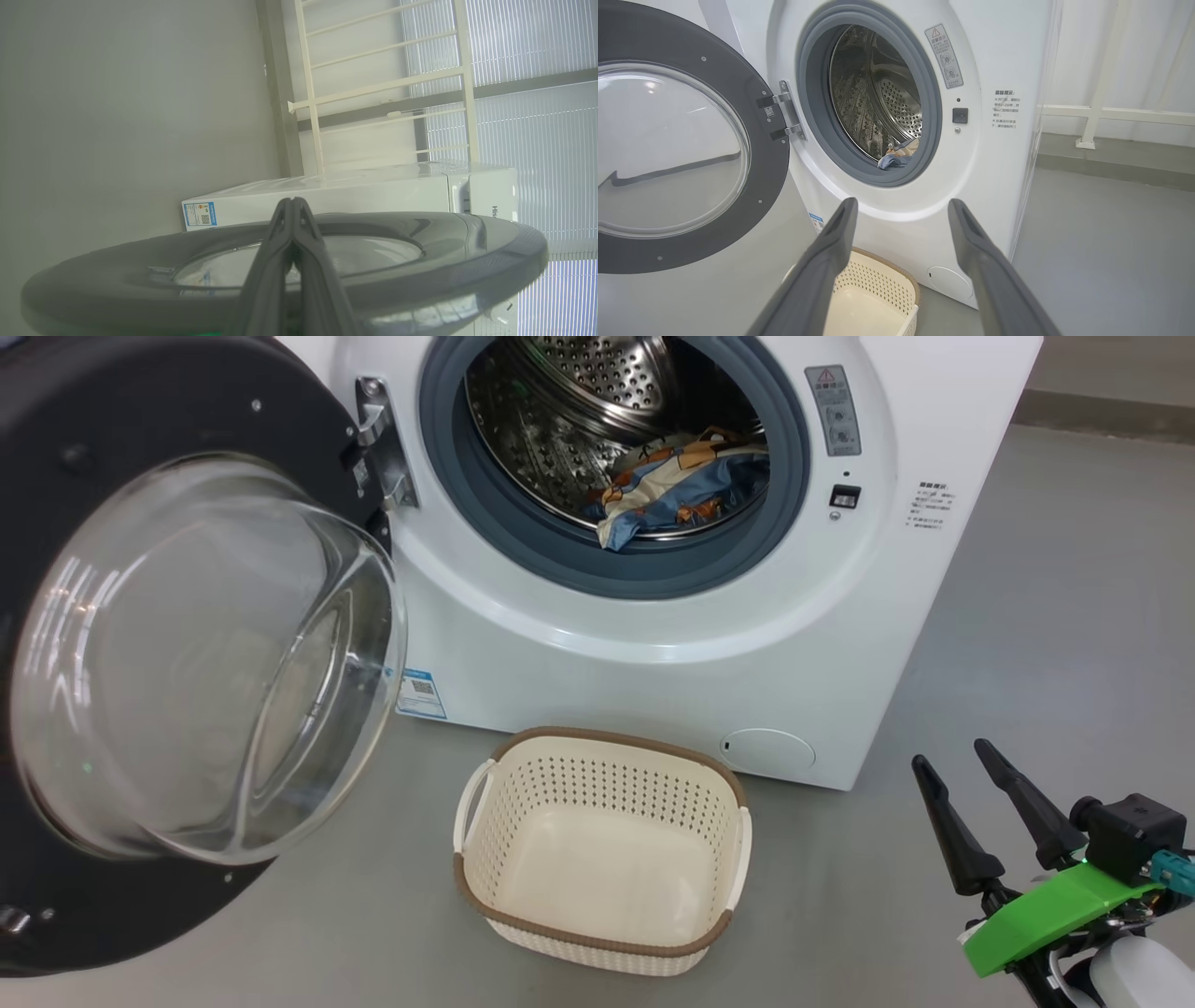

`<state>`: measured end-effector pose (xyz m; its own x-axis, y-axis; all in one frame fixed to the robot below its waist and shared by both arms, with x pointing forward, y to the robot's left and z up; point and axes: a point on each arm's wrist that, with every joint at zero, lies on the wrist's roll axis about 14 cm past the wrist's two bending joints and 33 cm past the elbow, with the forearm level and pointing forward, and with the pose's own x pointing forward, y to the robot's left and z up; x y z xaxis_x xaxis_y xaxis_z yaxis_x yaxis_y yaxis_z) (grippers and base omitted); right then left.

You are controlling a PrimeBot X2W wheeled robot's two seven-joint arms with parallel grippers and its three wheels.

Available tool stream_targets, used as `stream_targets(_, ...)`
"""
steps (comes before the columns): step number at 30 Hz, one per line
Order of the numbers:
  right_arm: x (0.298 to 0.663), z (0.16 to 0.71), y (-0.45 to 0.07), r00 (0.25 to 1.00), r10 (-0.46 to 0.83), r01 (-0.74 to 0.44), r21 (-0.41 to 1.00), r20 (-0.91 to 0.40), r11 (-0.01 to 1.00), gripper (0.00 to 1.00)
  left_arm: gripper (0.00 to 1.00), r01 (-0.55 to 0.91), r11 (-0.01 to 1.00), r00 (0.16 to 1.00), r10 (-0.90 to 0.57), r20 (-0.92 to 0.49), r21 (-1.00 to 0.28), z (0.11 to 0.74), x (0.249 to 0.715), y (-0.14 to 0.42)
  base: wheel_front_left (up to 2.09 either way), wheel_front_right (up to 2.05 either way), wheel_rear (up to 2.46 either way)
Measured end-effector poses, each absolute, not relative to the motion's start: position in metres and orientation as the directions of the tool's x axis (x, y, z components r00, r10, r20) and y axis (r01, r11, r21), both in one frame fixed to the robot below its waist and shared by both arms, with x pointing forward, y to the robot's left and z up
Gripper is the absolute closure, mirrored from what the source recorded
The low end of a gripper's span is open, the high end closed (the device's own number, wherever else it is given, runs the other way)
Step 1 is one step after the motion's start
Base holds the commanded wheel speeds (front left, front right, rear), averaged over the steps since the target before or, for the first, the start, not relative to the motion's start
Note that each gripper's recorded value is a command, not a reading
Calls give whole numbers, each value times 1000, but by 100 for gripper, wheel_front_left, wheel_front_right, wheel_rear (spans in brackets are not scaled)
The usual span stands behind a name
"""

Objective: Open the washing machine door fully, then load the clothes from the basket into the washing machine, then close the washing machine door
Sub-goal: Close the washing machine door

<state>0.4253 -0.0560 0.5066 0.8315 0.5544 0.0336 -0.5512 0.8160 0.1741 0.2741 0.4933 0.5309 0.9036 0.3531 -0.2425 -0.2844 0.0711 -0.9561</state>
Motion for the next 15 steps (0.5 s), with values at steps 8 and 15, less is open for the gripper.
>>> stream_targets(8, 418, 514, -47, 830, 555, -555, 192, 55, 810, 0, 100, -329, 138, 939, 154, -308, -934, 508, 265, 450, 0, 0, 0)
stream_targets(15, 414, 519, -38, 825, 561, -563, 205, 71, 801, 0, 100, -292, 176, 956, 17, -294, -940, 508, 265, 414, 0, 0, 0)
